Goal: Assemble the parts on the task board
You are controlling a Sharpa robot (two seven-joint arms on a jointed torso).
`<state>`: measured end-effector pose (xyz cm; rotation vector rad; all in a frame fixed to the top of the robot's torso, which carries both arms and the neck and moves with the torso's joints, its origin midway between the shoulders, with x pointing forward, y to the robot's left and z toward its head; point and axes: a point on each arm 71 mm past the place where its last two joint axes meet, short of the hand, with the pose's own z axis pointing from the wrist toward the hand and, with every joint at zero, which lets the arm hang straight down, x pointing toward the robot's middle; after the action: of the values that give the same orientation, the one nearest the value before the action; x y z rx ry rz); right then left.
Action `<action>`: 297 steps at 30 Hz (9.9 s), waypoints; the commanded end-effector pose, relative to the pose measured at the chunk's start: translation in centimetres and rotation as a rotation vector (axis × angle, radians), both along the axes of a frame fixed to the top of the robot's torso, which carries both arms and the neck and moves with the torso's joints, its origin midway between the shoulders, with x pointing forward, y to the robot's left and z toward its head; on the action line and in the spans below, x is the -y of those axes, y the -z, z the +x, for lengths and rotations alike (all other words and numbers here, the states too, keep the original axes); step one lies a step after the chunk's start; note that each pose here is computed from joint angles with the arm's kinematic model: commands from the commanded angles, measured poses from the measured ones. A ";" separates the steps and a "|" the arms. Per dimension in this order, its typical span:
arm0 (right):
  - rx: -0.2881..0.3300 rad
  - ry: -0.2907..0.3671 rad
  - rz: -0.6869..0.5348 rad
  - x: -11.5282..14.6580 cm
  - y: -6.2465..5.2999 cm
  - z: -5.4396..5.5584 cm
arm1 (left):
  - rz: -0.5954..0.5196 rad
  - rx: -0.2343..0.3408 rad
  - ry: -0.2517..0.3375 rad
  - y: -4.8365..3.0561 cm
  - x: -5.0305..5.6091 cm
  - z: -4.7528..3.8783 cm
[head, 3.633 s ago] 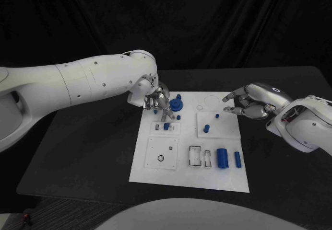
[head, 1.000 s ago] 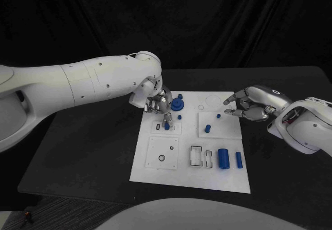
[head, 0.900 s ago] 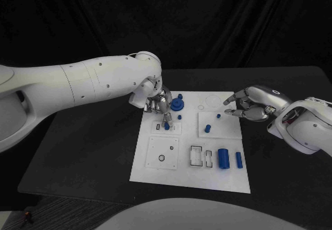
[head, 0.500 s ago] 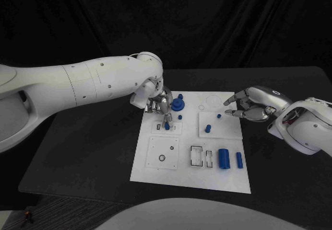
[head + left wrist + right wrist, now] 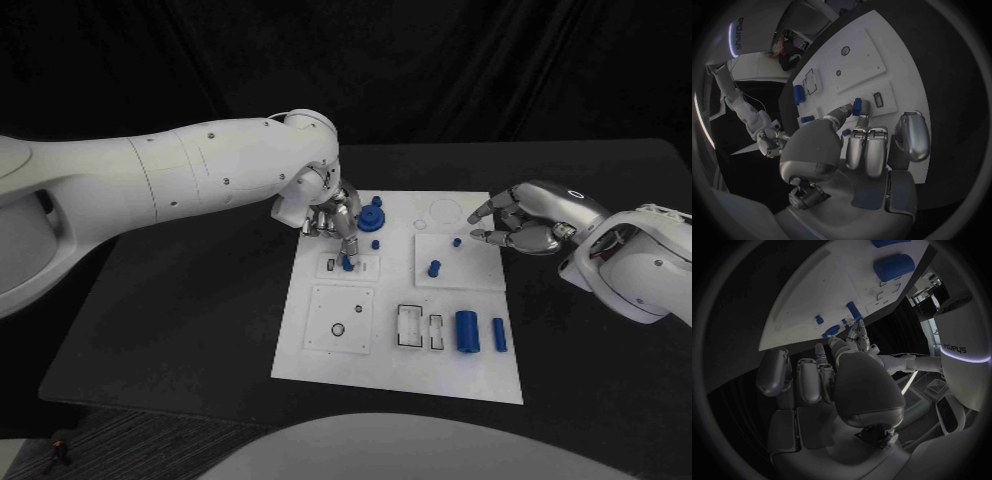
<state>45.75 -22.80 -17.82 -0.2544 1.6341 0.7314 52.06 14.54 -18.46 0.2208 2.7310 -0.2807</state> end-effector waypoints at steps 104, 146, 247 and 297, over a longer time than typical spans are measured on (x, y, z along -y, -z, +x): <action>0.058 -0.012 0.078 -0.2 -0.6 -2.2 | -0.385 0.575 -0.186 3.71 -5.0 -9.32; 0.038 -0.006 0.067 -0.1 -0.1 -2.1 | -0.398 0.585 -0.188 3.81 -4.9 -9.20; 0.015 0.010 0.051 0.1 0.2 -2.0 | -0.214 0.516 -0.053 0.61 -3.8 -7.24; 0.005 0.014 0.042 0.1 0.3 -1.9 | -0.212 0.478 -0.023 1.88 -2.9 -7.22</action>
<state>43.86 -22.90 -17.99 -0.2227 1.5997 0.7651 44.91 17.63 -20.27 0.1570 2.2090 -0.4286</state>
